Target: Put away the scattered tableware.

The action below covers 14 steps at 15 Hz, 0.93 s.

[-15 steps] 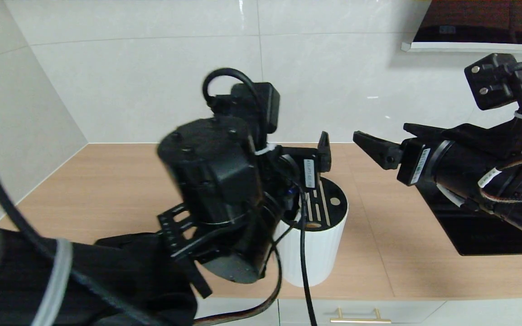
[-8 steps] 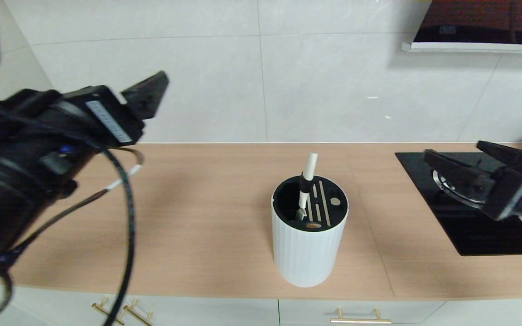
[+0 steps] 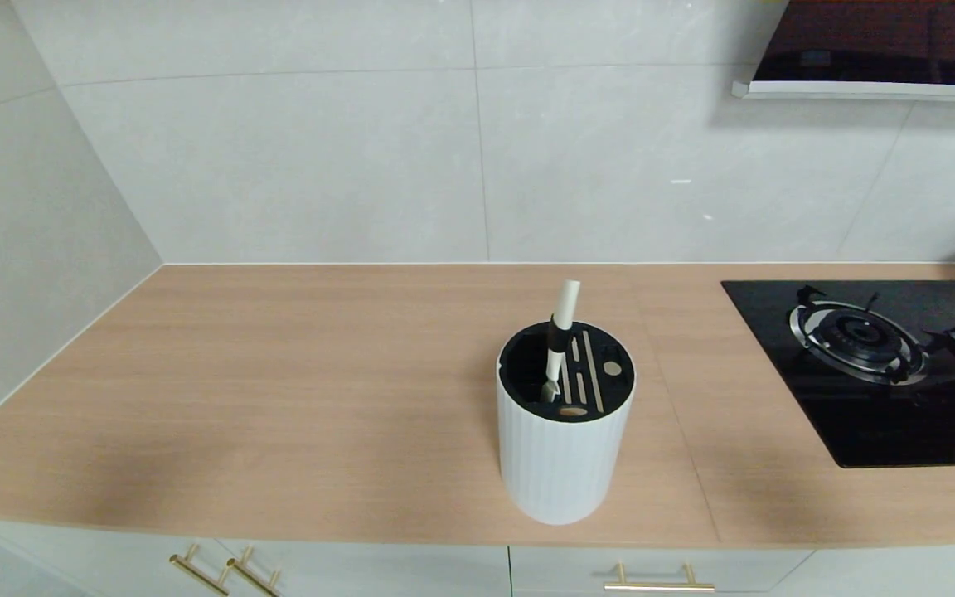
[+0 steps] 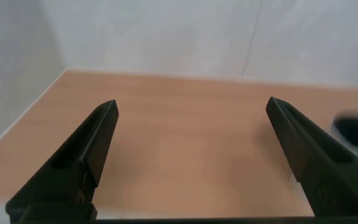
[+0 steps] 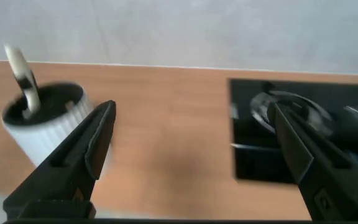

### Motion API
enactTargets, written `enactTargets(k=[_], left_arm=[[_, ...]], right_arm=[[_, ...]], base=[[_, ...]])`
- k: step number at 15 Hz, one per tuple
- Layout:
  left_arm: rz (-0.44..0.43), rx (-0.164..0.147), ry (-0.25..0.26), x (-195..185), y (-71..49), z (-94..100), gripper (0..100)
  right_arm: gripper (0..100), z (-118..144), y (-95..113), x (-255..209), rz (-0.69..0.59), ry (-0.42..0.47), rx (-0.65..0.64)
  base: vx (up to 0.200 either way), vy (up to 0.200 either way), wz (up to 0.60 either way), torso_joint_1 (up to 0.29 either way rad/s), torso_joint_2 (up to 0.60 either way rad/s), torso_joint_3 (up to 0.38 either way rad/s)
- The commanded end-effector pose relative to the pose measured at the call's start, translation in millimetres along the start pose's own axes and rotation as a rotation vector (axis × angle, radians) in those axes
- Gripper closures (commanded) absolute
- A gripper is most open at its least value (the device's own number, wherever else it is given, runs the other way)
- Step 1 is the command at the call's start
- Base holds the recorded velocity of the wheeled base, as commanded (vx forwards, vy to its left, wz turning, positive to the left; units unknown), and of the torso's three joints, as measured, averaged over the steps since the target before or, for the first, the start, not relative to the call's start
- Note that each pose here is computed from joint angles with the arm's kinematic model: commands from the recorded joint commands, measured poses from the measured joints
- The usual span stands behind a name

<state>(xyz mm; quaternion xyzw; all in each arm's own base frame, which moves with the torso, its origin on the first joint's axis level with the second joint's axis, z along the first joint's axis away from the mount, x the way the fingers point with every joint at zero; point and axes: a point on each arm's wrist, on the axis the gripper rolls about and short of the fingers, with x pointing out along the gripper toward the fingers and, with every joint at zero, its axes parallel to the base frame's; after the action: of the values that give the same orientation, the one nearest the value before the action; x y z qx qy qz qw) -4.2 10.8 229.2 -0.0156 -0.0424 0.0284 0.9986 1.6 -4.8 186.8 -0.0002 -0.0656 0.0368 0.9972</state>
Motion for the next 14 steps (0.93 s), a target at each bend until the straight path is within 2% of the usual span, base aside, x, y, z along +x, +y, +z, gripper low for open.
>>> enactTargets(k=[1, 2, 3, 5, 6, 7, 8, 9, 10, 11, 12, 14], left_arm=[[0.071, -0.002, -0.126, -63.2, 16.6, -27.6, 0], [0.093, 0.005, -0.133, -66.0, 16.8, -31.8, 0], [0.163, 0.006, -0.123, -64.8, 14.2, -35.0, 0], [0.284, -0.020, -0.103, -61.9, 9.6, -43.4, 0], [0.317, -0.025, -0.109, -63.0, 7.4, -45.8, 0], [0.337, -0.018, -0.134, -70.7, 4.4, -57.8, 0], [0.335, 0.010, -0.075, -62.6, 3.5, -80.4, 0], [0.353, 0.008, -0.055, -57.0, 3.9, -90.3, 0], [0.345, 0.021, -0.008, -46.9, 3.7, -111.0, 0], [0.306, 0.031, 0.019, -39.0, 3.0, -129.1, 0], [0.229, 0.042, 0.036, -32.3, 1.5, -147.0, 0], [0.156, 0.023, 0.042, -32.0, -0.1, -147.7, 0]], right_arm=[[0, -19.1, -5.6, -45.4, -0.116, -0.098, -0.008], [0, -17.3, -4.3, -45.8, -0.145, -0.115, -0.014], [0, -18.0, -2.5, -45.8, -0.183, -0.114, -0.034], [0, -28.1, -1.4, -42.6, -0.219, -0.086, -0.042], [0, -31.9, -1.4, -41.1, -0.234, -0.082, -0.042], [0, -40.1, -1.7, -37.8, -0.260, -0.089, -0.041], [0, -52.6, -1.1, -34.1, -0.290, -0.108, -0.056], [0, -63.7, 1.1, -36.9, -0.325, -0.129, -0.087], [0, -83.5, 3.3, -38.6, -0.269, -0.085, -0.118], [0, -92.1, 3.1, -38.0, -0.267, 0.000, -0.116], [0, -94.3, 2.9, -37.9, -0.272, 0.023, -0.115], [0, -101.3, 3.0, -38.2, -0.264, 0.092, -0.119]], base=[[0.000, 0.000, 0.00, 0.000, 0.00, 0.000], [0.000, 0.000, 0.00, 0.000, 0.00, 0.000], [0.000, 0.000, 0.00, 0.000, 0.00, 0.000], [0.000, 0.000, 0.00, 0.000, 0.00, 0.000], [0.000, 0.000, 0.00, 0.000, 0.00, 0.000], [0.000, 0.000, 0.00, 0.000, 0.00, 0.000], [0.000, 0.000, 0.00, 0.000, 0.00, 0.000], [0.000, 0.000, 0.00, 0.000, 0.00, 0.000], [0.000, 0.000, 0.00, 0.000, 0.00, 0.000], [0.000, 0.000, 0.00, 0.000, 0.00, 0.000], [0.000, 0.000, 0.00, 0.000, 0.00, 0.000], [0.000, 0.000, 0.00, 0.000, 0.00, 0.000]])
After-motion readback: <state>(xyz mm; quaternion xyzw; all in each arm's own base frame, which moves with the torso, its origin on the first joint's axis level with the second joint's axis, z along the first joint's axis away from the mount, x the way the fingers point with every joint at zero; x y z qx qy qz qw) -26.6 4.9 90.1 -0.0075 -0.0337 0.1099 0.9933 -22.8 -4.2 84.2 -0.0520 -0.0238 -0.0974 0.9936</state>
